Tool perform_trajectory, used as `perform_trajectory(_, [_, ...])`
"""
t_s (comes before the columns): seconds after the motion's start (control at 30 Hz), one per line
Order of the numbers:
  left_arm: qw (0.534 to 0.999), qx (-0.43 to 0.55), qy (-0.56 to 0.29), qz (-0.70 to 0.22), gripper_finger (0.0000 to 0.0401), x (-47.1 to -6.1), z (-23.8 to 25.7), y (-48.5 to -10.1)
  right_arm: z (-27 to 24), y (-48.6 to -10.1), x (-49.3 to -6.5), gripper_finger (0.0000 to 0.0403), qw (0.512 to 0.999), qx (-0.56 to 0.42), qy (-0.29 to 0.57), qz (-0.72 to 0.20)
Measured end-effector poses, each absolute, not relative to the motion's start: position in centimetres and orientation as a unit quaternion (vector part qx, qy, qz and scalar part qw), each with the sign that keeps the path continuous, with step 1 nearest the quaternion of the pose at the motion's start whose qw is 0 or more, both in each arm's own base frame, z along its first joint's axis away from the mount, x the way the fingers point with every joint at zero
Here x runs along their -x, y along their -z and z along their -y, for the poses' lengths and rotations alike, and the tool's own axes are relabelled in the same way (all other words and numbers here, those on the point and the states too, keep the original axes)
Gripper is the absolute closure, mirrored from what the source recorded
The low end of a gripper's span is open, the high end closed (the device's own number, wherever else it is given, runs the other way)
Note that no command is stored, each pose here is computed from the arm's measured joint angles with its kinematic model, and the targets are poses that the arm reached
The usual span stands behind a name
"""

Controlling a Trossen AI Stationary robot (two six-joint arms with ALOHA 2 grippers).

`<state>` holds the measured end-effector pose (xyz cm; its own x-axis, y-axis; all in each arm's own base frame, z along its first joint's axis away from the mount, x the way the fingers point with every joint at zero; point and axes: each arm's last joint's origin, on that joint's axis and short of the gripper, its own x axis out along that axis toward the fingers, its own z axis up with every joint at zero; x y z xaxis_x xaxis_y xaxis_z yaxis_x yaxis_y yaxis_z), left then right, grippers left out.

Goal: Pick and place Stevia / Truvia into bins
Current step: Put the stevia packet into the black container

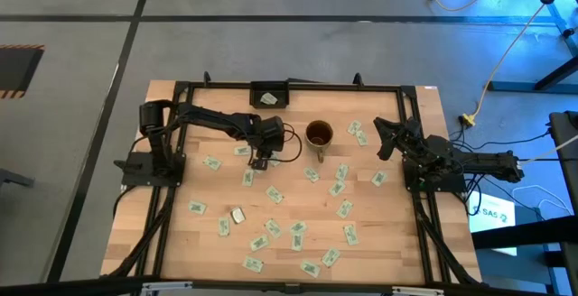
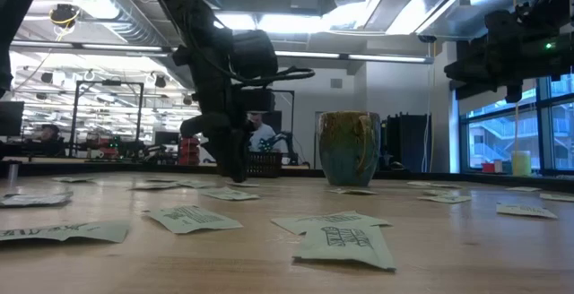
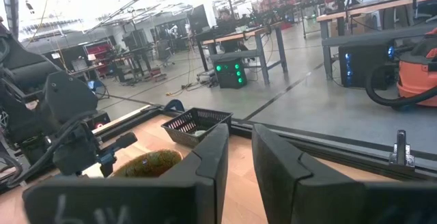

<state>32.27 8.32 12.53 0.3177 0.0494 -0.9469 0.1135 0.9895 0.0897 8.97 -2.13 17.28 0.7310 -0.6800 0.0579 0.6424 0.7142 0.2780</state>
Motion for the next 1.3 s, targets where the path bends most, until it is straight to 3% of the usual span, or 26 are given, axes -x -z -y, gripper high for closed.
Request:
perform_trajectory(0.57, [0.808,-0.033,0.023,-0.588,0.0395,-32.1,-8.3,-12.4,2.1,-17.3,-9.0,0.0331,0.923,-0.119,0.359,0.077])
perform_trajectory(0.73, [0.812,-0.009,0.015,-0.583,0.0398,-31.9,-8.5,-12.7,2.1,-17.3,-9.0,0.0331,0.923,-0.119,0.358,0.078])
perform_trajectory(0.9, [0.821,0.029,0.017,-0.571,0.0399,-30.9,-9.0,-14.3,2.1,-17.3,-9.0,0.0331,0.923,-0.119,0.359,0.077])
perform_trajectory(1.3, [0.871,0.083,-0.065,-0.480,0.0399,-28.5,-12.3,-20.2,2.1,-17.3,-9.0,0.0331,0.923,-0.119,0.359,0.078])
